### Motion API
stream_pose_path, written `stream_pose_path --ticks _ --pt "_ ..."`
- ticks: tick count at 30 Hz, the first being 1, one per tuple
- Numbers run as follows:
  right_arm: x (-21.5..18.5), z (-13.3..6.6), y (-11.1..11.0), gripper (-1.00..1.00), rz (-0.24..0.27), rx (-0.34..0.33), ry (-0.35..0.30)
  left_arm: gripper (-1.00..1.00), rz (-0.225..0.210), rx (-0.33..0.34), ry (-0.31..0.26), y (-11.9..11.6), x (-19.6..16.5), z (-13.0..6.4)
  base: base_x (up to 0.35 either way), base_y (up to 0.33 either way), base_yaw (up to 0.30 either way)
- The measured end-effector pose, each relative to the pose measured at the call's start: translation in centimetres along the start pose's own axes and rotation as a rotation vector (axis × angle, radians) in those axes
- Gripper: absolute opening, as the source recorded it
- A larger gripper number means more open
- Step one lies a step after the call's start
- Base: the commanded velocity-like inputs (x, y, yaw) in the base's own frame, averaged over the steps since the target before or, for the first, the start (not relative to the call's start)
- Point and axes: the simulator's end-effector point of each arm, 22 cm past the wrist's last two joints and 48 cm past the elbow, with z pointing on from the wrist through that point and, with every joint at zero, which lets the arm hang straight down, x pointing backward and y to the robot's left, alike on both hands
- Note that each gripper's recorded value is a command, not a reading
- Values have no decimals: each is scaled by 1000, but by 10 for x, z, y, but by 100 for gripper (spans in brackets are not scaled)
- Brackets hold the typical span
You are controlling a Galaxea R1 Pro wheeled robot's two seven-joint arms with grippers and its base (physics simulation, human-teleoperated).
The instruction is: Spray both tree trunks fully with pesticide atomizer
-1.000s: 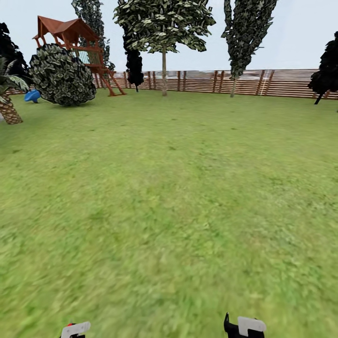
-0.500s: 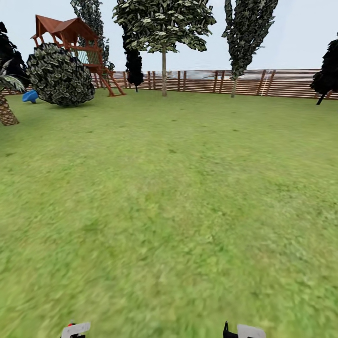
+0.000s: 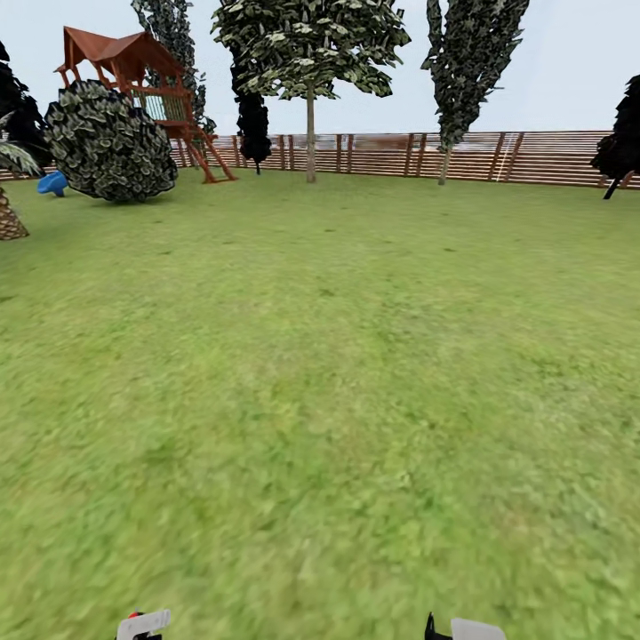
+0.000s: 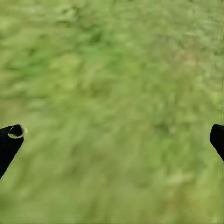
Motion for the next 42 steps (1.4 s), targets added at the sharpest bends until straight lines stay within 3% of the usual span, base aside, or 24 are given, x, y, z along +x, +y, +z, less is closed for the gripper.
stream_pose_path --ticks 42 --pt "0 0 0 100 0 0 0 -100 -3 6 7 -5 4 -1 335 0 0"
